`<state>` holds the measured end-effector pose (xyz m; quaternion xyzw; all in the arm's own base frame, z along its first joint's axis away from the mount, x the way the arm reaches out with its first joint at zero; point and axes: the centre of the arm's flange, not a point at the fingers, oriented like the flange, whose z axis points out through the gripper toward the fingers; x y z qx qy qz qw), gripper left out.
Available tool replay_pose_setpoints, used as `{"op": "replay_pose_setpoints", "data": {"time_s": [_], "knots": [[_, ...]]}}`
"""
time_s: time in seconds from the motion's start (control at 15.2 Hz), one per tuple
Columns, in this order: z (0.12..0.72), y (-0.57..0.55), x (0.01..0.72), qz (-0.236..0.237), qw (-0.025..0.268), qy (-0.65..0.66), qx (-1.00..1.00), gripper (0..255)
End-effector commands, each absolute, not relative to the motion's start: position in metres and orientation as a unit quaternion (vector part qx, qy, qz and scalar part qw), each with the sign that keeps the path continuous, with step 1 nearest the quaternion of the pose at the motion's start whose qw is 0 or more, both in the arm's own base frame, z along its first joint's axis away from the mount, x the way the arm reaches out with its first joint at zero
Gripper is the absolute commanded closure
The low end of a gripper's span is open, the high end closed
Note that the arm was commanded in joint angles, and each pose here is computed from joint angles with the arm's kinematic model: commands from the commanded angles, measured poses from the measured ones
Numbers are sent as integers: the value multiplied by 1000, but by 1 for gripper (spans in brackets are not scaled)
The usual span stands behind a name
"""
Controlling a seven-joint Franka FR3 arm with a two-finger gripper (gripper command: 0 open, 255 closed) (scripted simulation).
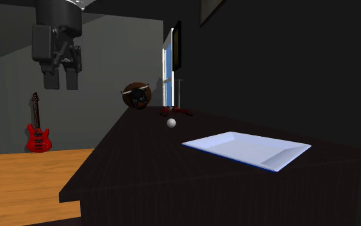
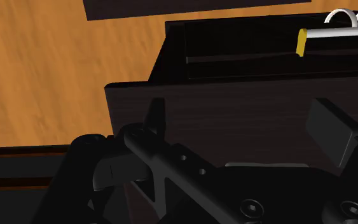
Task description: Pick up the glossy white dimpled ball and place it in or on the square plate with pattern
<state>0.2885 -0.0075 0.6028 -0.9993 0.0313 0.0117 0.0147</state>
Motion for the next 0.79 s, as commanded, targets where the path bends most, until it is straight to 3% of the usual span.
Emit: {"op": "replay_pose_setpoints", "data": {"time_s": [0.0,0.73], "knots": [[603,-8,289,12,15,31,-999,0],[573,93,389,23,26,27,-999,0]]}}
